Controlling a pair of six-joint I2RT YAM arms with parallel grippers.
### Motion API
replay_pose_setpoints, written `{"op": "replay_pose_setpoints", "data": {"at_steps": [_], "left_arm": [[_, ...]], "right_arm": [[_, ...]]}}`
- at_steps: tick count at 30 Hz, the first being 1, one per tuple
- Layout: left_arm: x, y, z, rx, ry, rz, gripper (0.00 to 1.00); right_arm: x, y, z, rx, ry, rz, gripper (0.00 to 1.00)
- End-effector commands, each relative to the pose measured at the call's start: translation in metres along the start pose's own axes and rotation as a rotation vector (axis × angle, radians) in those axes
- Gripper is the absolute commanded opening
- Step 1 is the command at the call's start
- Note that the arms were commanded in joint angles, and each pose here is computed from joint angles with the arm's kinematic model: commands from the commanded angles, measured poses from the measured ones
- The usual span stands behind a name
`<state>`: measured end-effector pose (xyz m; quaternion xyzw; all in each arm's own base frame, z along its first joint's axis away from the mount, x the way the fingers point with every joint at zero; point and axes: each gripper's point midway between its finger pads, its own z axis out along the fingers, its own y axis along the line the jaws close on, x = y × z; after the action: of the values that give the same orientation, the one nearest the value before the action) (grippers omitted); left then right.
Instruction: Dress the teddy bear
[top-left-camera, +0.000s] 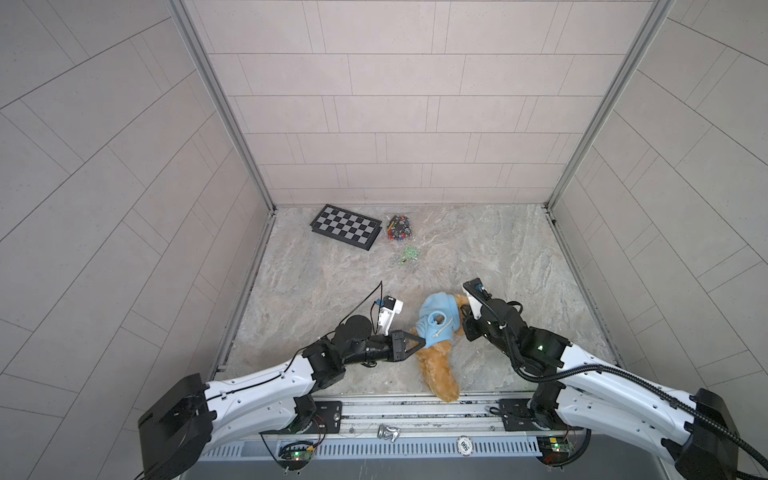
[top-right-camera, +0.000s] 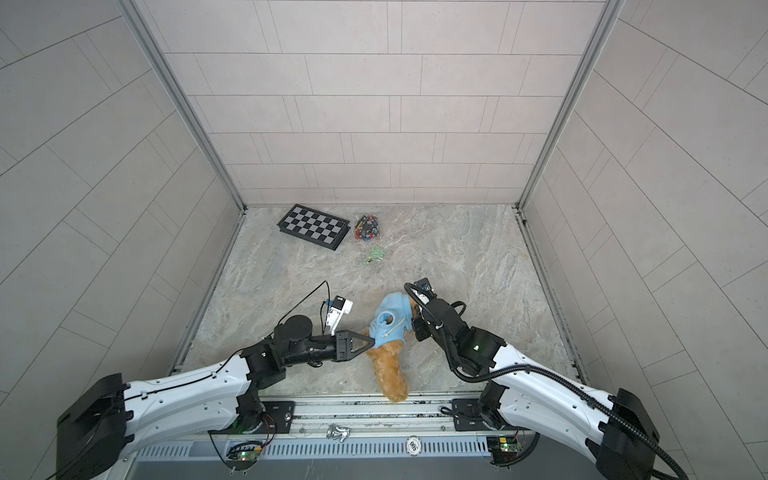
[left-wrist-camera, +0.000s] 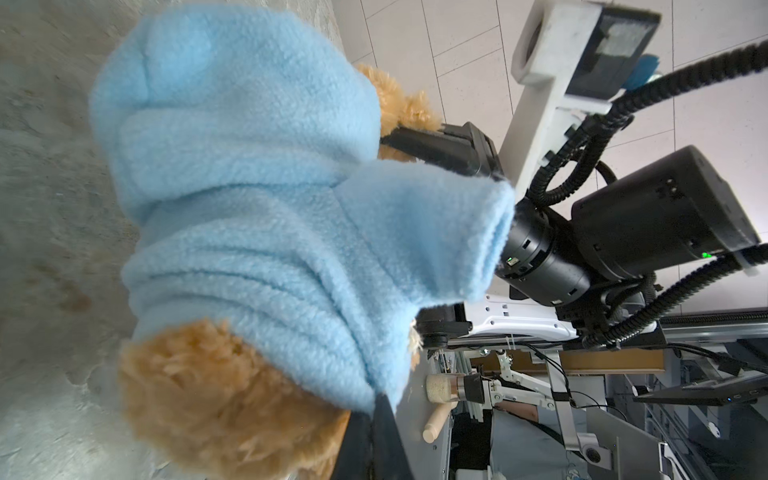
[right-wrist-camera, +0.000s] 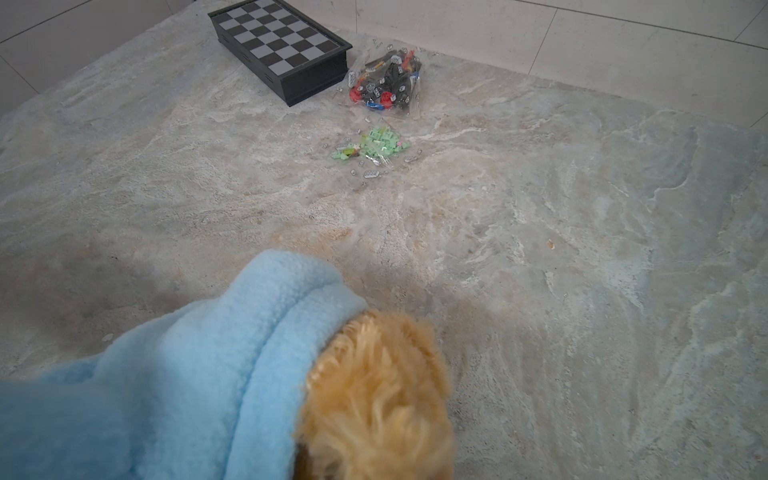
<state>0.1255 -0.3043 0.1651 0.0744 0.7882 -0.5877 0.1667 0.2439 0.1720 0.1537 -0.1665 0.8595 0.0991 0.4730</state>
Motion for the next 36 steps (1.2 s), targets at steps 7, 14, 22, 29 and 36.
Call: {"op": "replay_pose_setpoints", "data": {"at_steps": [7, 14, 22, 29, 36], "left_arm": [[-0.037, -0.077, 0.003, 0.295, -0.118, -0.022, 0.00], [-0.014, -0.106, 0.054, 0.300, 0.005, -0.071, 0.00], [0.008, -0.031, 0.063, 0.017, 0.053, -0.096, 0.00], [-0.024, 0.036, 0.022, -0.118, -0.062, -0.109, 0.00], [-0.088, 0.056, 0.011, -0.171, -0.180, -0.083, 0.00]], "right_arm": [[-0.022, -0.041, -0.008, 0.216, -0.085, 0.041, 0.00], [-0.022, -0.048, -0.005, 0.272, -0.099, 0.060, 0.00], [-0.024, -0.057, -0.012, 0.297, -0.137, 0.096, 0.00], [-0.022, -0.057, -0.016, 0.293, -0.096, 0.060, 0.00], [-0.033, -0.034, -0.035, 0.193, -0.090, 0.065, 0.00]]}}
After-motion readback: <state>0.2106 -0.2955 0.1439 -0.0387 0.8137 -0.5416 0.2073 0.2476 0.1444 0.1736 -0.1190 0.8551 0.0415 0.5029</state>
